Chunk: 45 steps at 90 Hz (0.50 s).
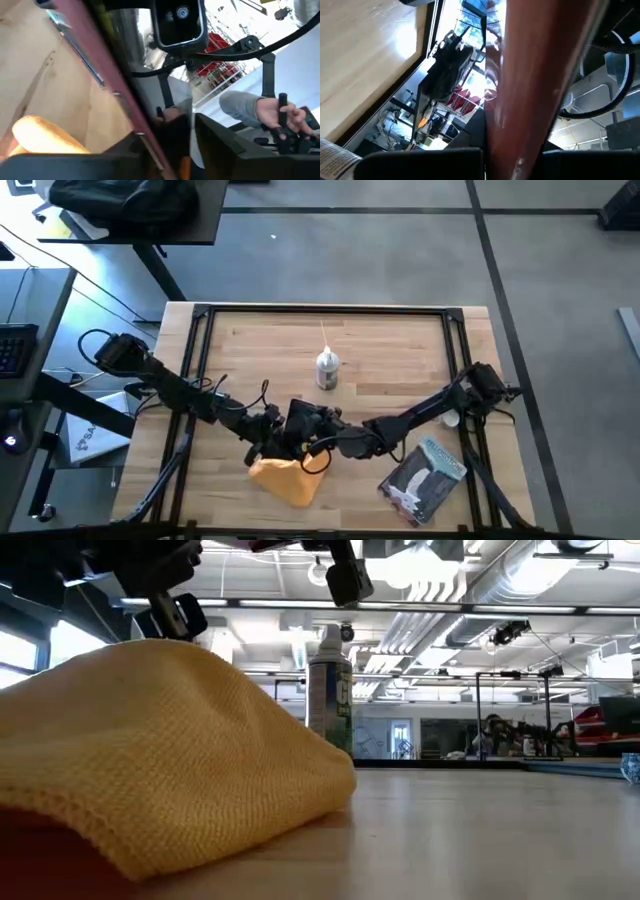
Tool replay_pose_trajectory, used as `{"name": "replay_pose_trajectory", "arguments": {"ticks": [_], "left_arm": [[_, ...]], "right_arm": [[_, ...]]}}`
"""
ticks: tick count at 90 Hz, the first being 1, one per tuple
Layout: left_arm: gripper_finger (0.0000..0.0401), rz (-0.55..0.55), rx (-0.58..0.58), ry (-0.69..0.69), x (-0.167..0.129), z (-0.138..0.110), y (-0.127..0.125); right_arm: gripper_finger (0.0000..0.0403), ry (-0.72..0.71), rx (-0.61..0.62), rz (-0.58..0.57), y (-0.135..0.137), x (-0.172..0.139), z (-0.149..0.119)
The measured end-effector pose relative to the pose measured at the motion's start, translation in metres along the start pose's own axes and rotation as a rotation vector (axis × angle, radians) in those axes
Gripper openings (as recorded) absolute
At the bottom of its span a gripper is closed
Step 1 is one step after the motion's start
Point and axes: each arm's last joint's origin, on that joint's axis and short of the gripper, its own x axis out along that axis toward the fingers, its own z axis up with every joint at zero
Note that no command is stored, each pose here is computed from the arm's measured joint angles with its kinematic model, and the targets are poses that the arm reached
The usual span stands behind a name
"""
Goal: Apply microfiber cloth
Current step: Wipe the phone with the microfiber towel
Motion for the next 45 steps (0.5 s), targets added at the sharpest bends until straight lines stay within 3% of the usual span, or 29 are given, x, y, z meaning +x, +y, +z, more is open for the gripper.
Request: {"name": "replay_pose_trajectory", "arguments": {"ticks": [10,24,45], "left_arm": [[0.0024,0.008,-0.044,-0.014,0.0000,0.0006,0.0000],[0.0026,0.014,-0.052,-0.021,0.0000,0.0009,0.0003],[0.0040,0.031,-0.040,-0.046,-0.0001,0.0019,0.0008]], "right_arm": [[0.0005,-0.015,-0.011,-0.009,-0.0014,-0.0014,0.0007],[0.0014,-0.025,-0.011,-0.011,-0.0016,-0.0031,0.0021],[0.0086,-0.020,0.026,0.000,0.0000,-0.0049,0.0037]]}}
